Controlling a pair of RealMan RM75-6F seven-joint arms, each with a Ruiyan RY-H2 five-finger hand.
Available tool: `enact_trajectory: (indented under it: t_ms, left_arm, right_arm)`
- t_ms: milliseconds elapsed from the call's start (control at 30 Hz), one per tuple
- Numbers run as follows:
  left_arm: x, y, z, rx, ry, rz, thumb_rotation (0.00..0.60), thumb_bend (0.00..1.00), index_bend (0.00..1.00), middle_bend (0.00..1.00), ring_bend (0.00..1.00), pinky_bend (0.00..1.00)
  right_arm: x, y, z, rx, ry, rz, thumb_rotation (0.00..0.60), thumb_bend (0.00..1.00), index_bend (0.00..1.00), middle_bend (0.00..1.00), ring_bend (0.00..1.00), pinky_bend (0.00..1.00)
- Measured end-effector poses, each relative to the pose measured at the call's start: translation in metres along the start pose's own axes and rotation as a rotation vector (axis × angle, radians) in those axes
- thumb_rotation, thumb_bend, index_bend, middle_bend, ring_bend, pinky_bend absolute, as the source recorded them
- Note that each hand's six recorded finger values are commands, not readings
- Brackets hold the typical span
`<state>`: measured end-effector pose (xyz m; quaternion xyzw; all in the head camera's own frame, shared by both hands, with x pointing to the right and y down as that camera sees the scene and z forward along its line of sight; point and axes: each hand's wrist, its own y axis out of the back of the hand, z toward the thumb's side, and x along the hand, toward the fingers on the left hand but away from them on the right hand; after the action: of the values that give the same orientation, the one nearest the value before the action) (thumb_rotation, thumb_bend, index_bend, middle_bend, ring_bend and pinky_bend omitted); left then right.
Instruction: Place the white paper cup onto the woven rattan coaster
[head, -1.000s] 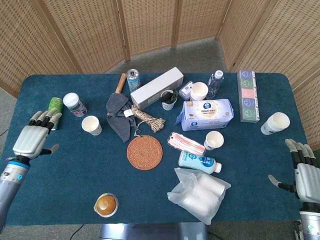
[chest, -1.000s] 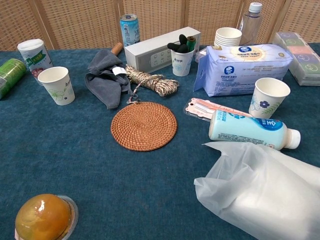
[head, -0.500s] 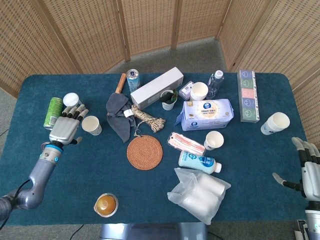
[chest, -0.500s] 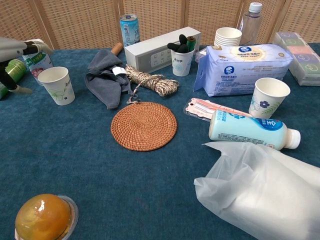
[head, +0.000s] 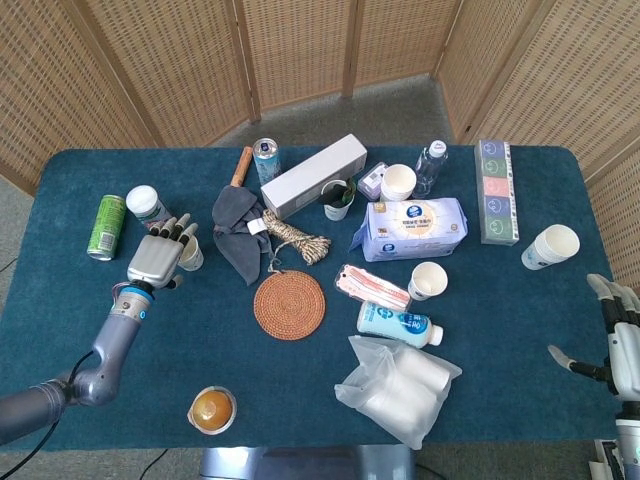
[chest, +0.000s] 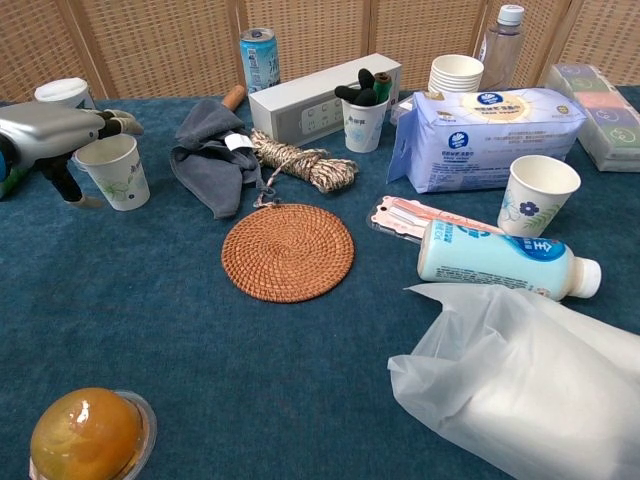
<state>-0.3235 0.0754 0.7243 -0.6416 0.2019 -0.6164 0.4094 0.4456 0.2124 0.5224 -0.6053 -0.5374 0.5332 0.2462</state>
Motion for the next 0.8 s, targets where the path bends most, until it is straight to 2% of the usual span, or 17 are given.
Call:
enact_trajectory:
  t_ms: [267, 400, 500, 800]
  left_arm:
    - [0.01, 0.001, 0.008, 0.019, 0.01, 0.044, 0.6, 0.32, 0.01, 0.22, 0.29, 0.45]
    - [0.013, 0.002, 0.011, 0.027, 0.012, 0.059, 0.6, 0.38, 0.04, 0.36, 0.41, 0.51]
    - [0.013, 0.002, 0.012, 0.034, 0.015, 0.069, 0.6, 0.4, 0.05, 0.39, 0.43, 0.51]
    - [0.007, 0.01, 0.015, -0.007, 0.002, 0.089, 0.6, 0.4, 0.05, 0.39, 0.42, 0.51]
  right_arm:
    - [0.0, -0.001, 0.0, 0.005, -0.008, 0.002, 0.6, 0.1, 0.0, 0.0, 0.0, 0.0]
    - [0.0, -0.002, -0.001, 0.009, -0.009, 0.005, 0.6, 0.1, 0.0, 0.0, 0.0, 0.0]
    - [0.0, -0.003, -0.001, 0.014, -0.01, 0.007, 0.6, 0.1, 0.0, 0.0, 0.0, 0.0]
    - [0.001, -0.004, 0.001, 0.011, -0.002, 0.008, 0.6, 0.1, 0.0, 0.0, 0.0, 0.0]
